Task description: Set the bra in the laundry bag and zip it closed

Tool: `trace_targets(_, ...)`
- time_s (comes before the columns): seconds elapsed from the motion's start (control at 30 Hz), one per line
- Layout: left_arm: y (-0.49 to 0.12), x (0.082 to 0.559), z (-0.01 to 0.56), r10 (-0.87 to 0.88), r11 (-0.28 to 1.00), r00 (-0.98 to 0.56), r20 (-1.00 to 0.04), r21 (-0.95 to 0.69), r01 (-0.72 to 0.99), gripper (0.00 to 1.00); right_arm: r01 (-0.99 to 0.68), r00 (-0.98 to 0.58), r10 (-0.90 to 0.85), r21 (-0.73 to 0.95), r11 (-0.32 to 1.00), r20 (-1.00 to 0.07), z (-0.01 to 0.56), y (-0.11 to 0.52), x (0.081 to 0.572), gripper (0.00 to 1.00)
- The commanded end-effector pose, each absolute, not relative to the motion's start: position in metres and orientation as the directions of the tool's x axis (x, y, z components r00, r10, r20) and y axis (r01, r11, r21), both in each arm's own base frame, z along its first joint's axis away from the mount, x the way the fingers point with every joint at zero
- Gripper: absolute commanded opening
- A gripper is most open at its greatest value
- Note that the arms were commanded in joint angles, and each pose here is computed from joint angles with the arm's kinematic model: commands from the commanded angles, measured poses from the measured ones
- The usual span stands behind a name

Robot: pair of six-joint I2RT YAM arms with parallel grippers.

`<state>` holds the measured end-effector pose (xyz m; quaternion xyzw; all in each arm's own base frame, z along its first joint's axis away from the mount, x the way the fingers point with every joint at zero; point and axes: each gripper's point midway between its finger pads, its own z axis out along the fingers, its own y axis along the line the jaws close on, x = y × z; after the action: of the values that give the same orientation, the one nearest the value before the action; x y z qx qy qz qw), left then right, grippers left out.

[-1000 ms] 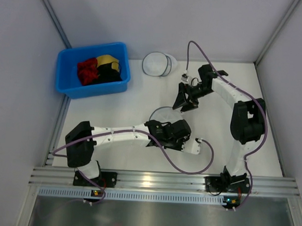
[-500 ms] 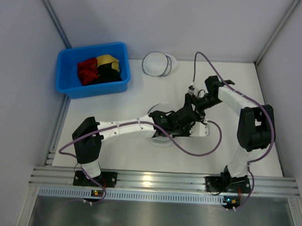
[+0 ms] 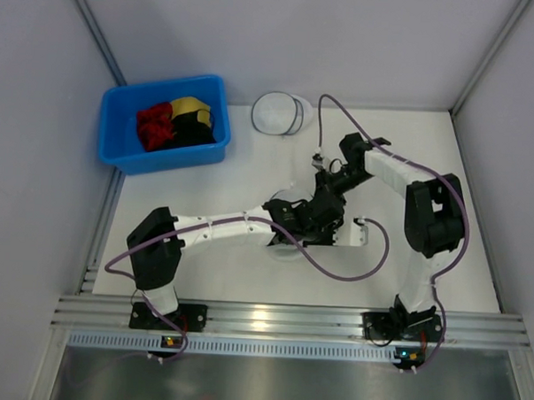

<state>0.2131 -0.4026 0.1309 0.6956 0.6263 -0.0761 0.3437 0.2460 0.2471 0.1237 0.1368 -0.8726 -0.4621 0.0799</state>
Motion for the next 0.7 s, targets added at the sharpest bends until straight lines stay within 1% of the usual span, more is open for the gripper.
trace_targets(0.0, -0.401, 0.191, 0.144, 0.766, -0.035, 0.247, -0.594, 0.345, 0.938, 0.00, -0.276, -0.937, -0.335, 0.804, 0.526, -0.102, 0.131, 0.253, 0.271, 0.00)
trace_targets(0.03, -0.396, 0.185, 0.148, 0.759, -0.046, 0.252, -0.600, 0.337, 0.940, 0.00, -0.302, -0.931, -0.340, 0.797, 0.523, -0.130, 0.135, 0.255, 0.280, 0.00)
trace_targets(0.07, -0.390, 0.176, 0.139, 0.762, -0.072, 0.253, -0.596, 0.310, 0.948, 0.00, -0.289, -0.933, -0.341, 0.794, 0.534, -0.111, 0.136, 0.254, 0.281, 0.00)
trace_targets(0.1, -0.381, 0.167, 0.136, 0.763, -0.098, 0.262, -0.591, 0.295, 0.951, 0.00, -0.347, -0.915, -0.370, 0.782, 0.518, -0.160, 0.135, 0.255, 0.291, 0.00)
trace_targets(0.17, -0.373, 0.153, 0.132, 0.753, -0.138, 0.274, -0.598, 0.264, 0.955, 0.00, -0.375, -0.905, -0.384, 0.770, 0.517, -0.183, 0.136, 0.257, 0.299, 0.00)
trace_targets(0.2, -0.369, 0.148, 0.131, 0.749, -0.148, 0.277, -0.601, 0.255, 0.955, 0.00, -0.402, -0.895, -0.391, 0.762, 0.508, -0.212, 0.139, 0.259, 0.307, 0.00)
trace_targets(0.33, -0.345, 0.133, 0.113, 0.770, -0.178, 0.274, -0.576, 0.218, 0.960, 0.00, -0.455, -0.872, -0.407, 0.754, 0.473, -0.271, 0.147, 0.267, 0.317, 0.00)
trace_targets(0.37, -0.343, 0.133, 0.113, 0.772, -0.175, 0.274, -0.573, 0.222, 0.959, 0.00, -0.462, -0.869, -0.406, 0.757, 0.462, -0.283, 0.150, 0.269, 0.316, 0.02)
trace_targets(0.4, -0.343, 0.134, 0.113, 0.774, -0.164, 0.264, -0.576, 0.220, 0.962, 0.00, -0.464, -0.868, -0.405, 0.757, 0.460, -0.287, 0.153, 0.271, 0.314, 0.12)
trace_targets(0.43, -0.347, 0.137, 0.118, 0.773, -0.149, 0.255, -0.581, 0.225, 0.963, 0.00, -0.475, -0.865, -0.398, 0.753, 0.456, -0.305, 0.155, 0.272, 0.315, 0.45)
trace_targets(0.47, -0.351, 0.141, 0.120, 0.779, -0.109, 0.220, -0.587, 0.219, 0.970, 0.00, -0.477, -0.866, -0.395, 0.747, 0.463, -0.308, 0.156, 0.272, 0.315, 0.60)
trace_targets(0.5, -0.355, 0.150, 0.123, 0.787, -0.062, 0.196, -0.584, 0.241, 0.968, 0.00, -0.484, -0.864, -0.389, 0.737, 0.471, -0.318, 0.161, 0.269, 0.313, 0.72)
trace_targets(0.53, -0.369, 0.157, 0.128, 0.788, -0.011, 0.150, -0.598, 0.230, 0.973, 0.00, -0.490, -0.862, -0.390, 0.726, 0.482, -0.324, 0.162, 0.267, 0.312, 0.85)
trace_targets(0.6, -0.386, 0.171, 0.137, 0.783, 0.041, 0.120, -0.610, 0.243, 0.969, 0.00, -0.504, -0.858, -0.384, 0.699, 0.507, -0.340, 0.167, 0.257, 0.310, 0.89)
trace_targets(0.63, -0.391, 0.174, 0.139, 0.780, 0.059, 0.105, -0.617, 0.239, 0.969, 0.00, -0.497, -0.862, -0.384, 0.699, 0.514, -0.330, 0.168, 0.253, 0.306, 0.92)
trace_targets(0.67, -0.396, 0.177, 0.140, 0.777, 0.072, 0.099, -0.622, 0.244, 0.967, 0.00, -0.496, -0.863, -0.382, 0.692, 0.524, -0.329, 0.169, 0.247, 0.304, 0.92)
